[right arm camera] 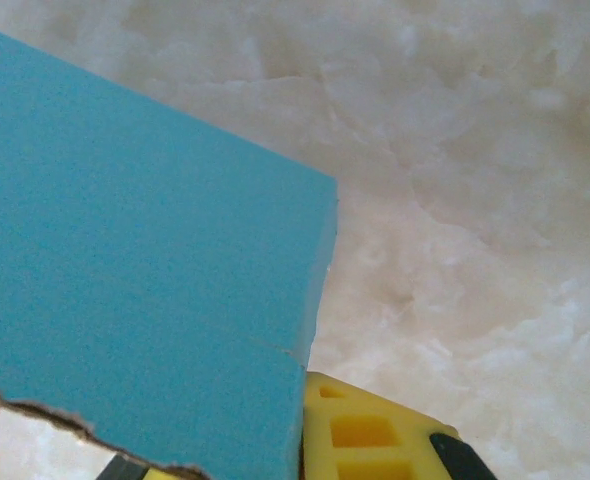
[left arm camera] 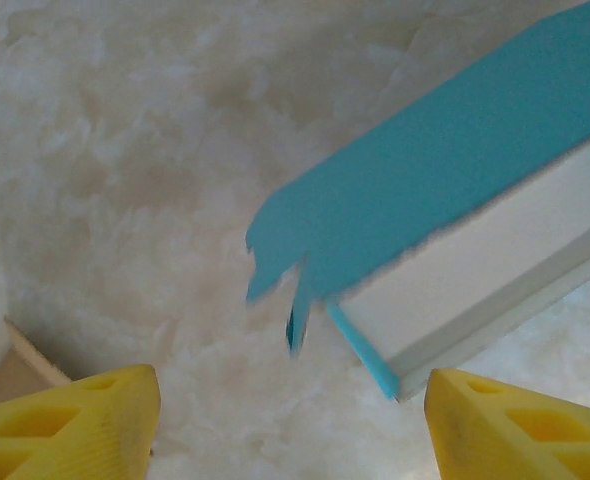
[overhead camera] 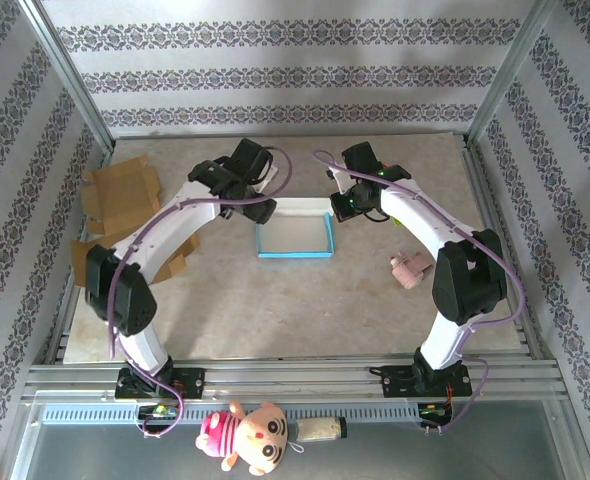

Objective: Fold the paper box

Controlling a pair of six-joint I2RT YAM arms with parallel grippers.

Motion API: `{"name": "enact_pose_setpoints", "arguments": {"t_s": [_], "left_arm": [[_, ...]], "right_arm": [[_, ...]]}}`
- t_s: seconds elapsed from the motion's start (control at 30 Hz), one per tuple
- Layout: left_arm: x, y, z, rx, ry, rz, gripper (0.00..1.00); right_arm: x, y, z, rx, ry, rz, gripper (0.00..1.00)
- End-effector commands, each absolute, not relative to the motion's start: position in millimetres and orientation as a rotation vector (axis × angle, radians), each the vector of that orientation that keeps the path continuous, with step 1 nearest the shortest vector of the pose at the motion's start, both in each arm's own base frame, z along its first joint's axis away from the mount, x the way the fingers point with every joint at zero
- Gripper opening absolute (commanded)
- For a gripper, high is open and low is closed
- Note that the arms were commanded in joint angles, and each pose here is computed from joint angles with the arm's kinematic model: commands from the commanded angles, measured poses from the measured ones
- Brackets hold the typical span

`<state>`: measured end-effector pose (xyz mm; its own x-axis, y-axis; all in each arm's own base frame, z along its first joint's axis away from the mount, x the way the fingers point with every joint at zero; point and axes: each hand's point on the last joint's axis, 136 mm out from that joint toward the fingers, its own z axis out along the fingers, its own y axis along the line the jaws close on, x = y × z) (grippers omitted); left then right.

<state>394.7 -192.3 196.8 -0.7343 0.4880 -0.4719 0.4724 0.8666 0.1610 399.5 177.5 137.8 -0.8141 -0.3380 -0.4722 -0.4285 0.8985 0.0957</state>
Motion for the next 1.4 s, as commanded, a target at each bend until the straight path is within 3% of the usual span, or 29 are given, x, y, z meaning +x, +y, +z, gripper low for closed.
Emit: {"name": "enact_pose_setpoints", "arguments": {"t_s": [0.0,0.43,0.77,0.9,1.0,1.13,1.37], "left_arm": [[397,-198,188,0.89,2.558,0.023,0.71],[411,-172,173,0.772,2.615,0.173,0.63],[416,-176,164,0.771,2.624,0.072,0.4],[418,-178,160,0.781,2.623,0.059,0.41],[421,-178,158,0.789,2.616,0.067,0.51],[424,-180,156,0.809,2.599,0.067,0.5],[427,-187,151,0.784,2.608,0.016,0.26]], "right_arm": [[399,180,156,-0.589,2.571,0.257,0.09],[399,182,153,-0.603,2.582,0.252,0.09],[399,181,153,-0.598,2.587,0.249,0.09],[399,181,155,-0.601,2.584,0.246,0.09],[399,180,155,-0.602,2.586,0.246,0.09],[399,181,155,-0.602,2.585,0.247,0.09],[400,182,157,-0.592,2.585,0.241,0.09]]}}
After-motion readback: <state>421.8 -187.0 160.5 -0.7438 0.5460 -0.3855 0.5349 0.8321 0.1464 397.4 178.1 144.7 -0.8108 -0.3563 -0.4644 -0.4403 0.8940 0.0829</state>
